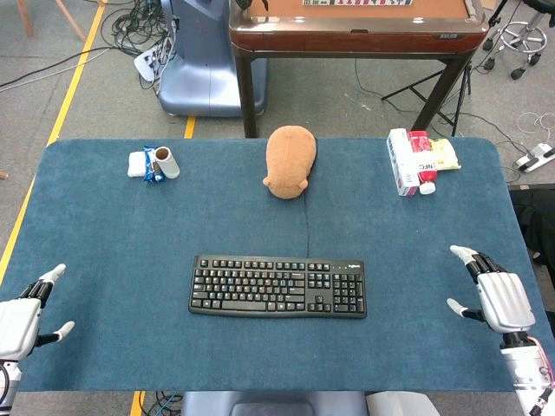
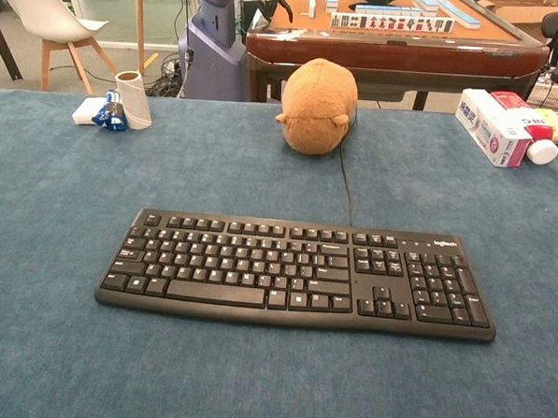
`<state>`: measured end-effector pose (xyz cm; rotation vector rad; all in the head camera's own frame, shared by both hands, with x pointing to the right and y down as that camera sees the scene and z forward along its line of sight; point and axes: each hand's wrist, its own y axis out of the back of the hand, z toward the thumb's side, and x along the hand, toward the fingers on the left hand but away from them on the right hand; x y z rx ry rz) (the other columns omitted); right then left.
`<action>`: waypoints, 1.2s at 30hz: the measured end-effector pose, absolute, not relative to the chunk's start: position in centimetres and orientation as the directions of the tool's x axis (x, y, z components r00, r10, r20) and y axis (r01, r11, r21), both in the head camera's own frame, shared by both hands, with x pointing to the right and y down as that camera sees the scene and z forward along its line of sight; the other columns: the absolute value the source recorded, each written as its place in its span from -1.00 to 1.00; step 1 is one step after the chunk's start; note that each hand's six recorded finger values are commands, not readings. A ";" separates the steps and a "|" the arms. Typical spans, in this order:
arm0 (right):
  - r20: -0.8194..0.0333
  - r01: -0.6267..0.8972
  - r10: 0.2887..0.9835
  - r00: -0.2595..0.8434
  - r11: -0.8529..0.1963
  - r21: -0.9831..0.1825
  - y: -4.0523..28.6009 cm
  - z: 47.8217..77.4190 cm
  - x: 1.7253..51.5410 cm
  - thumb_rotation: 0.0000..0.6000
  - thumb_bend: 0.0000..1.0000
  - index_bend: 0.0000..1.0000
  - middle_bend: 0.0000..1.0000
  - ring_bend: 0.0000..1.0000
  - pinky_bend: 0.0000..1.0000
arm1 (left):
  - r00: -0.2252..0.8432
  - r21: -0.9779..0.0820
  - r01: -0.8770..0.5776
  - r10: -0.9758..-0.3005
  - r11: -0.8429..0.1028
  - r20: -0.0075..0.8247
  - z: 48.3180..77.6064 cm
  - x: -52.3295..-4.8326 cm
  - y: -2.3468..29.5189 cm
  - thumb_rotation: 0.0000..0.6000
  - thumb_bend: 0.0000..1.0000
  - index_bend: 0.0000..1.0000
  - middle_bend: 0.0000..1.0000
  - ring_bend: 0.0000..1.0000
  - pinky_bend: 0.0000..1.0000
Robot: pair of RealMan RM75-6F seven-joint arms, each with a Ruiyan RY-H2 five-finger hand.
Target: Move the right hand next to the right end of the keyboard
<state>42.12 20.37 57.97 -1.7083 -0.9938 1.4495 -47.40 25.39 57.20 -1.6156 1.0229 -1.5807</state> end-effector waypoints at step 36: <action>-0.540 0.016 0.813 0.218 -0.557 -0.831 19.5 61.3 36.5 1.00 -0.66 -0.62 0.39 0.16 0.61 | -0.026 -0.854 -0.121 -0.859 -0.506 0.512 58.6 -47.6 24.7 1.00 -0.74 -0.80 -0.64 -0.48 0.12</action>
